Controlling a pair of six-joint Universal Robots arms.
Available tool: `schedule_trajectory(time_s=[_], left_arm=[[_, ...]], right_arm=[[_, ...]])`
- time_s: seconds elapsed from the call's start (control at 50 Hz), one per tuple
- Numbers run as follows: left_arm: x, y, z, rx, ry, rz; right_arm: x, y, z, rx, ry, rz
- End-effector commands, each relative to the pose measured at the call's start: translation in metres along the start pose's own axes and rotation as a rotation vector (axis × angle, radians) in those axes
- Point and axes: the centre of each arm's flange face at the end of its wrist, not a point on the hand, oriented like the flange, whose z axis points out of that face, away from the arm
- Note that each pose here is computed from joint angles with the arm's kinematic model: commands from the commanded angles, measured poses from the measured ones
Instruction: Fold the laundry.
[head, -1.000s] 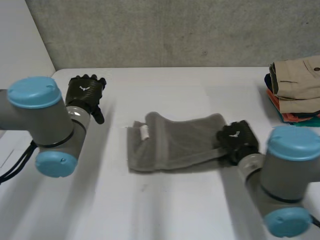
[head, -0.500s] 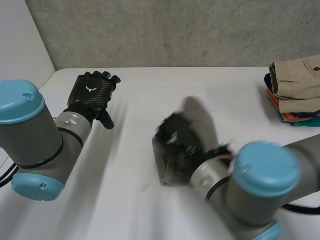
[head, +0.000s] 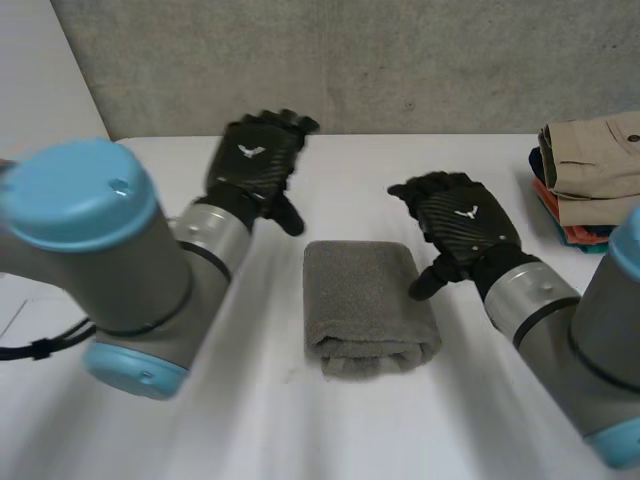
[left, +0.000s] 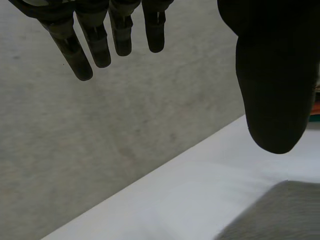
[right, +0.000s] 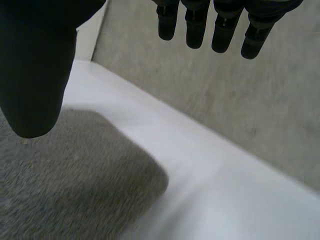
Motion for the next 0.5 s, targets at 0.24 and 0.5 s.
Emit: schedule_trajectory(time_s=[0.24,0.5], left_arm=[[0.048,0.120,-0.017,-0.435,0.018,0.110],[0.027,0.038,-0.008,-0.266,0.031,0.075]], right_arm=[[-0.007,0.078,0.047,-0.404,-0.102,0.066],[-0.005,0.032,0.023,-0.229,-0.002,-0.215]])
